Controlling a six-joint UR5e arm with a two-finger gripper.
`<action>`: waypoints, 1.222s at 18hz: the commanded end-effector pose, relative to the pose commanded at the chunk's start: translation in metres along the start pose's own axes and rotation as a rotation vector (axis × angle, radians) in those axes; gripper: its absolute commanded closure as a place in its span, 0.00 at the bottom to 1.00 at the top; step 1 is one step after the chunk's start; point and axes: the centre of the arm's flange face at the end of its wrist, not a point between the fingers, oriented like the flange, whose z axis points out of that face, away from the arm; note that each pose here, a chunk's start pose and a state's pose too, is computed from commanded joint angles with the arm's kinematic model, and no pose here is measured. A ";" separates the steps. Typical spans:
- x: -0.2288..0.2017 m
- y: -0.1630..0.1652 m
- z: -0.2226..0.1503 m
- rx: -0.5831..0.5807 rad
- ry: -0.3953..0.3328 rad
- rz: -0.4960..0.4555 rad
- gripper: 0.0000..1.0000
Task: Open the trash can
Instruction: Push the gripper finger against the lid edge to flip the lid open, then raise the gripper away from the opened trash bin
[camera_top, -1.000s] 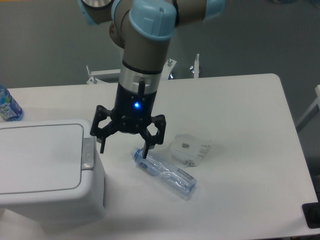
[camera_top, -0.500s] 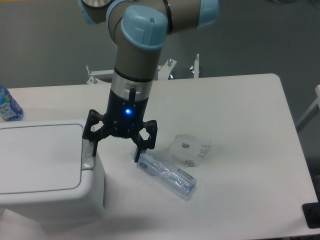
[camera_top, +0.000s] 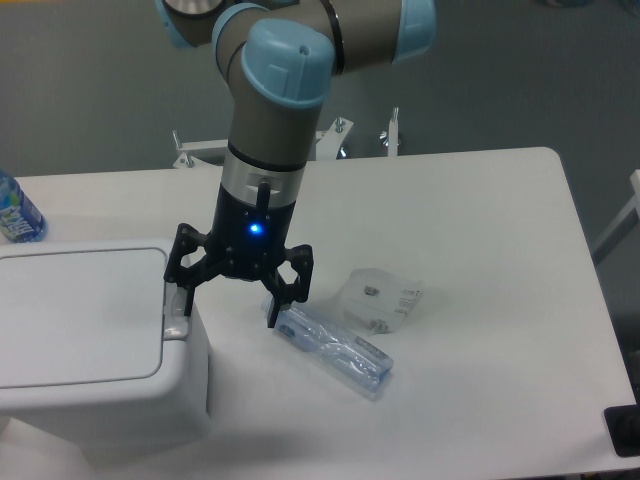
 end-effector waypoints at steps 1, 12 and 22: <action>0.001 0.001 0.001 -0.002 0.001 0.001 0.00; -0.010 -0.038 -0.061 0.122 -0.066 0.035 0.00; -0.120 -0.015 -0.123 -0.075 -0.463 0.156 0.00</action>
